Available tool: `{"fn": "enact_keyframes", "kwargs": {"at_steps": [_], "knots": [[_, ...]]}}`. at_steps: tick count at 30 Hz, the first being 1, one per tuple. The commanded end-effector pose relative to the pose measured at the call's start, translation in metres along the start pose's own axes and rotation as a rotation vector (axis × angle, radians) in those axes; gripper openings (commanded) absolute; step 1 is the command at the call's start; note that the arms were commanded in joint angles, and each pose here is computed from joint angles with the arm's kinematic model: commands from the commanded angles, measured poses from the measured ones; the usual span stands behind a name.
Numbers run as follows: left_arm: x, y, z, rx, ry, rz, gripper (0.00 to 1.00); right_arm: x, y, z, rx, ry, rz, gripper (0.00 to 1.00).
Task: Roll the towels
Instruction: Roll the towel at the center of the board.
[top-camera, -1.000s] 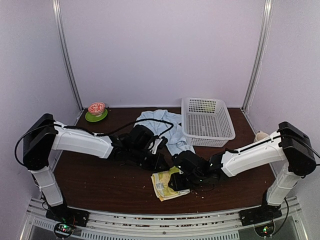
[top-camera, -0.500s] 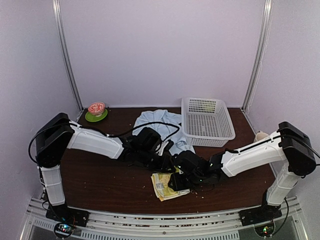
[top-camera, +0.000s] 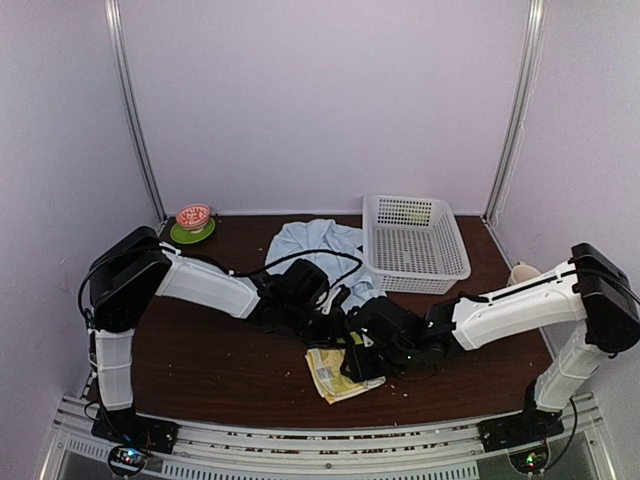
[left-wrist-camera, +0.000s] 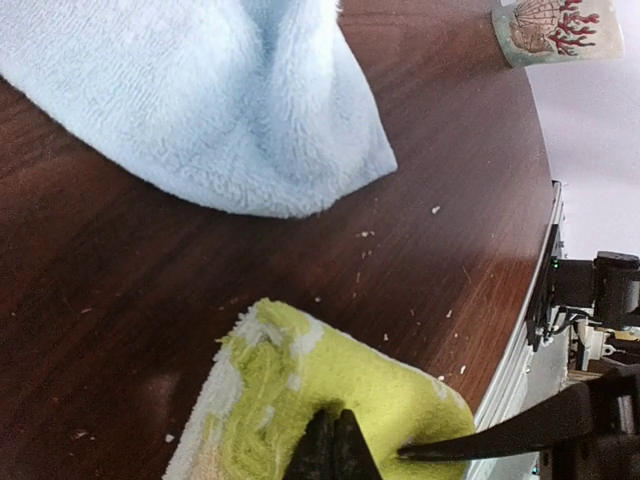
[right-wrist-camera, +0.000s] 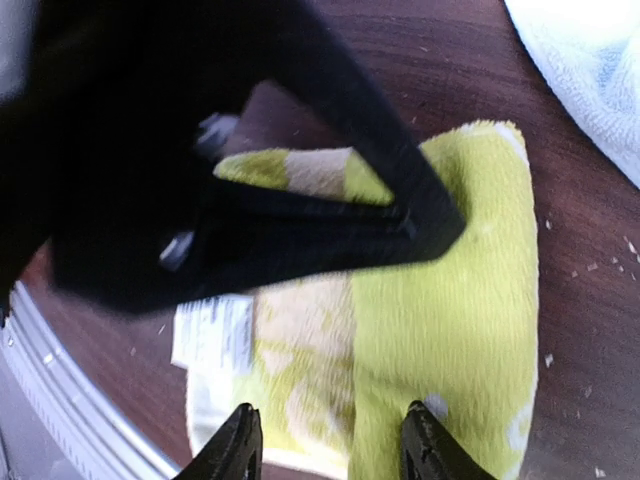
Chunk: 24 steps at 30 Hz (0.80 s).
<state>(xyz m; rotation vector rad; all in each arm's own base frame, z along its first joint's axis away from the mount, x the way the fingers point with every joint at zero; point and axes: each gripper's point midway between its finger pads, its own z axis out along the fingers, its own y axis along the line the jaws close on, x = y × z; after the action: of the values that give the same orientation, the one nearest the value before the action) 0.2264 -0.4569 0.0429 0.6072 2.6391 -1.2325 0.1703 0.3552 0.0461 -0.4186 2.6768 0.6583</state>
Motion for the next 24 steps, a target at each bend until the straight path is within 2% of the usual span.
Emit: {"fn": "enact_keyframes", "kwargs": {"at_steps": [1,5,10,12,20,22,24], "knots": [[-0.011,0.01,0.003,-0.018,-0.028,-0.013,0.0,-0.003,-0.003,-0.03,0.037,-0.018,-0.088,0.47],[-0.008,0.014,0.006,-0.023,-0.021,-0.019,0.0,-0.002,-0.013,-0.039,0.072,-0.03,-0.1,0.41],[-0.006,0.016,0.006,-0.026,-0.017,-0.021,0.0,0.017,-0.024,-0.026,0.105,0.032,-0.103,0.16],[-0.005,0.016,0.006,-0.025,-0.015,-0.021,0.0,0.025,-0.023,-0.021,0.11,0.05,-0.12,0.11],[0.0,0.021,0.006,-0.037,-0.005,-0.021,0.0,0.059,-0.043,0.001,0.199,0.168,-0.116,0.08],[0.003,0.024,0.007,-0.04,-0.001,-0.024,0.0,0.056,-0.04,-0.003,0.191,0.156,-0.119,0.1],[0.006,0.027,0.007,-0.043,0.002,-0.027,0.0,0.048,-0.036,-0.012,0.178,0.127,-0.129,0.16]]}}
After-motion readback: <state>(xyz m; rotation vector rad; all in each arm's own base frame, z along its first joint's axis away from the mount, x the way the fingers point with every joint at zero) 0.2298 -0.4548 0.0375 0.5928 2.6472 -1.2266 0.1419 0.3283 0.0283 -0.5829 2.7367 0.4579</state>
